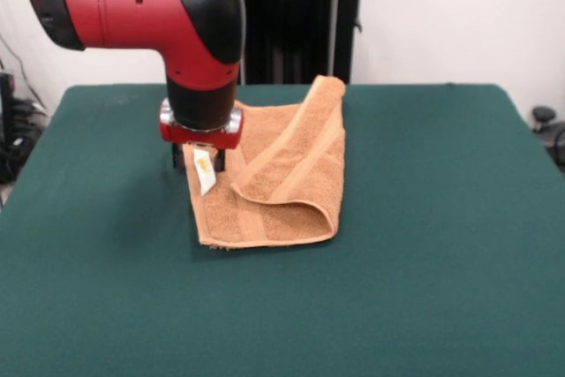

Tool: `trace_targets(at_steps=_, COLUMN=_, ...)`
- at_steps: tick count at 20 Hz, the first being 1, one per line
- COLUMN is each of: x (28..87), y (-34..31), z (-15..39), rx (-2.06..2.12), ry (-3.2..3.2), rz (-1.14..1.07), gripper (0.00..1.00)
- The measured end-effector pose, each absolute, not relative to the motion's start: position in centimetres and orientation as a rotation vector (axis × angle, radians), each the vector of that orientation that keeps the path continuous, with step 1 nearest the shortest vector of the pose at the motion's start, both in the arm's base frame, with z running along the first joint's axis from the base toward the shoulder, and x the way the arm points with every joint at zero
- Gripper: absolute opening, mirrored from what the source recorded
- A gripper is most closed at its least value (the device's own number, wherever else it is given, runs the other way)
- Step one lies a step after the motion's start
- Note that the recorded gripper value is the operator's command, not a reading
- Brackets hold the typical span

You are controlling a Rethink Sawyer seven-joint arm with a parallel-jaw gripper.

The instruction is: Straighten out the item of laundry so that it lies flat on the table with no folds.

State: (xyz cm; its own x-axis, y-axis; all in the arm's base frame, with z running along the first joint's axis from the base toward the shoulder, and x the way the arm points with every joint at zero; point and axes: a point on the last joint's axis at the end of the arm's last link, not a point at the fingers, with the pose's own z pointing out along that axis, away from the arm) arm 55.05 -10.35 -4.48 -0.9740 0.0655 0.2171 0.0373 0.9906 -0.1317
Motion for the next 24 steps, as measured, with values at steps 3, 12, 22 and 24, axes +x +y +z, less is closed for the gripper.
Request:
trace_targets(at_steps=3, x=54.9, y=-10.4, z=-4.4, rx=-0.052, ry=-2.929, rz=0.182, gripper=1.00)
trace_targets(at_steps=12, x=54.7, y=-9.8, z=-4.4, rx=0.098, ry=-2.955, rz=0.243, gripper=1.00)
trace_targets(at_steps=22, x=54.7, y=-9.9, z=-4.3, rx=0.383, ry=-2.958, rz=0.433, gripper=1.00)
trace_targets(at_steps=24, x=54.9, y=-10.7, z=-4.3, rx=0.451, ry=-2.955, rz=0.492, gripper=1.00)
